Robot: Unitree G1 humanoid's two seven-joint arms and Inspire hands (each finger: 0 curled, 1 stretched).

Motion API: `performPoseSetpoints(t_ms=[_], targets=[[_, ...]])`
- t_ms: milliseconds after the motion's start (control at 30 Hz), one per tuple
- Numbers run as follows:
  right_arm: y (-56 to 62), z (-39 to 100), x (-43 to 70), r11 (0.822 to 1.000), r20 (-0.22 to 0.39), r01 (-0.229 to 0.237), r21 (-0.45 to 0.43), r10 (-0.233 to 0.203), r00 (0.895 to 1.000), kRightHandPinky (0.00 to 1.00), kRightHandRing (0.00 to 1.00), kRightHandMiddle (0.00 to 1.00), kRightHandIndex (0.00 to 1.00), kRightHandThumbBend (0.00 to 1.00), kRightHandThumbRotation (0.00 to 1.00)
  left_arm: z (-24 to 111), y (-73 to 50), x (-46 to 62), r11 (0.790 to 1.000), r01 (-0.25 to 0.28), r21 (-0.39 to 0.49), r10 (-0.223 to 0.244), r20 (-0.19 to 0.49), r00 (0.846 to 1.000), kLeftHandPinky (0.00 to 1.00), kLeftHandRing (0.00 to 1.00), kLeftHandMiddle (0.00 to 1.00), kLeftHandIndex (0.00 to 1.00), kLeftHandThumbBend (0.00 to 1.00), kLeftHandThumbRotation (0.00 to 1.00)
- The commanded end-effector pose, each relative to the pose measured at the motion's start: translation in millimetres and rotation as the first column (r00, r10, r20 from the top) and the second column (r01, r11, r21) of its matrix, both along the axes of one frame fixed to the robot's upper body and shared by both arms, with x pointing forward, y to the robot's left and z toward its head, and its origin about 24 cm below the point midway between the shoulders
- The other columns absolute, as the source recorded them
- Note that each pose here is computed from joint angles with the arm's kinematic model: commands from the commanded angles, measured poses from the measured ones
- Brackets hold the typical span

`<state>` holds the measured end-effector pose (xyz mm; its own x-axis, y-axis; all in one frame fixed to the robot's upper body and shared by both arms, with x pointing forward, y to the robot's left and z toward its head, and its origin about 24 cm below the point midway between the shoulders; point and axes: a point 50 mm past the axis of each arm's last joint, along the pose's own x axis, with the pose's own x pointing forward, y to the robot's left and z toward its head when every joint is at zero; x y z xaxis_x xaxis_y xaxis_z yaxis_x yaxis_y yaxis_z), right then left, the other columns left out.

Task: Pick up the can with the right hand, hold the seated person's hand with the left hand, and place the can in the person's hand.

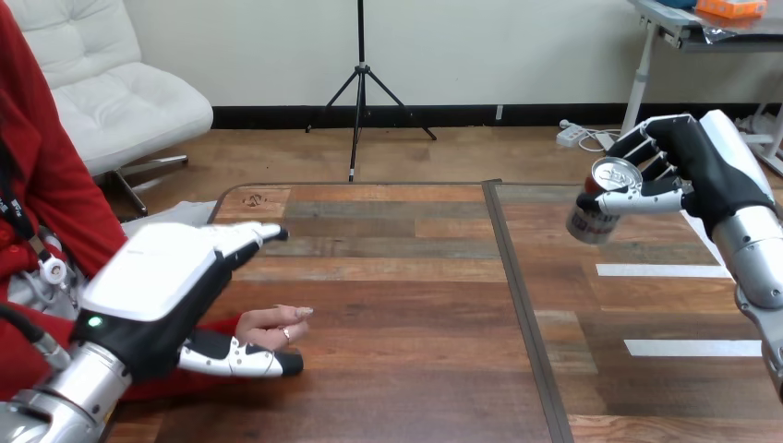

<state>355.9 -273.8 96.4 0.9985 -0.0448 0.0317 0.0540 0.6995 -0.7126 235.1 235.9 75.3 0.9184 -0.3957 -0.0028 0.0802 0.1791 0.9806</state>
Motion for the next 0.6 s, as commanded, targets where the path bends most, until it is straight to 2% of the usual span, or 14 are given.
performPoseSetpoints(t_ms=[0,300,567], targets=[[1.7,29.0,5.8,0.999,0.119,-0.024,0.023,0.021,0.993,0.36,0.41,0.46,0.47,0.74,0.0,11.1,0.1,14.8,0.999,0.02,0.032,-0.021,0.058,0.998,0.76,0.83,0.85,0.85,1.0,0.61],[2.7,29.5,5.5,0.999,0.117,-0.032,0.011,0.031,0.993,0.37,0.41,0.46,0.48,0.73,0.0,3.1,2.0,19.2,0.995,-0.01,0.094,0.012,-0.023,1.0,0.8,0.84,0.87,0.85,1.0,0.63],[3.0,29.1,5.2,0.999,0.118,-0.034,0.011,0.033,0.993,0.38,0.42,0.47,0.48,0.73,0.0,-3.2,3.7,22.6,0.99,-0.034,0.134,0.044,-0.068,0.997,0.83,0.85,0.87,0.85,1.0,0.63]])
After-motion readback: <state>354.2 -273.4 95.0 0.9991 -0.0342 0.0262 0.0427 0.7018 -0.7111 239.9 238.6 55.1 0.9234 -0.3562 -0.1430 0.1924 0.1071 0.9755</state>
